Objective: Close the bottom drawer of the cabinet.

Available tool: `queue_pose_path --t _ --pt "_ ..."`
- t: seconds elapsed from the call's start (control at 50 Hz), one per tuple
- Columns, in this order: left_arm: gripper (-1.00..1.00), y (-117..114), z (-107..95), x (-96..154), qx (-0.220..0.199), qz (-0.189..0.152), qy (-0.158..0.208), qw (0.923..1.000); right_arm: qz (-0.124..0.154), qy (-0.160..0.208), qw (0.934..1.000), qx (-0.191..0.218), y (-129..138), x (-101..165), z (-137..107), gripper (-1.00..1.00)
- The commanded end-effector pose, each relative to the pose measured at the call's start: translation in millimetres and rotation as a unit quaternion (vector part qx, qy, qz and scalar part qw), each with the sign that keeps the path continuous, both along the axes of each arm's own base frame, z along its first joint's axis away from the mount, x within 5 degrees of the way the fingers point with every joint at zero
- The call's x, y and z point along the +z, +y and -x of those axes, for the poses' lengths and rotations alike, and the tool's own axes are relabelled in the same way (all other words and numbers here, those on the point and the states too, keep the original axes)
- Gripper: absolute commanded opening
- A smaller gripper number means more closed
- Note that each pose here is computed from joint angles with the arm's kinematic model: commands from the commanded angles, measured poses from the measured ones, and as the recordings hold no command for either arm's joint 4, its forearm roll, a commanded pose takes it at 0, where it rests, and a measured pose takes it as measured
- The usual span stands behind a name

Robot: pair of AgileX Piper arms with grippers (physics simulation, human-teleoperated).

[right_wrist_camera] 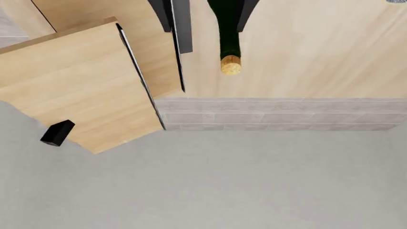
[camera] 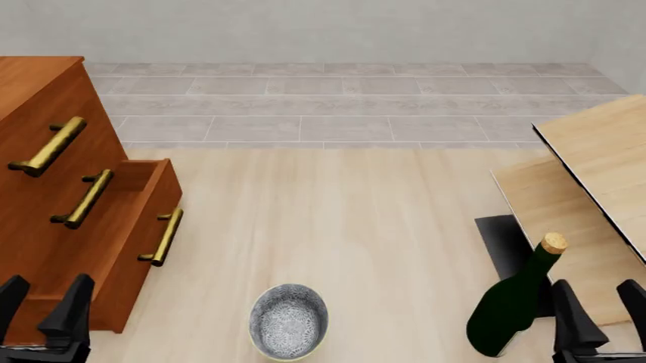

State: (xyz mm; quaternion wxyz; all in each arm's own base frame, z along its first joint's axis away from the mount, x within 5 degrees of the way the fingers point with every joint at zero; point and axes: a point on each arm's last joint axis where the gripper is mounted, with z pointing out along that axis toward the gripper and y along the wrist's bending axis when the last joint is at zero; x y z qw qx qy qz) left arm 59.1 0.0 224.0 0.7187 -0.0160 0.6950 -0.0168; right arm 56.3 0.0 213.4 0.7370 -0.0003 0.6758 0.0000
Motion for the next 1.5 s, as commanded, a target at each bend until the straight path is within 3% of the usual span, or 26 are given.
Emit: queue_pose_path --t 0.02,0.58,0.8,0.98,1.5 --pt "1.00 -0.1 2.7 -9.5 0.001 -0.025 -0.028 0.9993 0.004 0.000 1.0000 0.003 0.4 0.7 -0.2 1.00" --pt "1.00 -3.3 -11.3 -8.2 -0.023 -0.012 -0.016 0.9995 0.009 0.003 0.9999 0.013 1.6 0.0 -0.8 1.00" --pt "1.00 -14.1 -29.7 -10.5 -0.078 -0.013 0.009 0.9968 0.011 0.002 0.9998 0.015 1.8 0.1 -0.6 1.00" --pt "1.00 -23.8 -40.8 -14.1 -0.117 0.013 0.027 0.9927 0.010 0.005 0.9998 0.019 2.4 0.0 -2.0 1.00" --pt "1.00 -44.2 -80.9 -42.9 -0.150 0.025 0.082 0.9850 0.012 0.008 0.9996 0.024 3.0 0.1 -3.8 1.00"
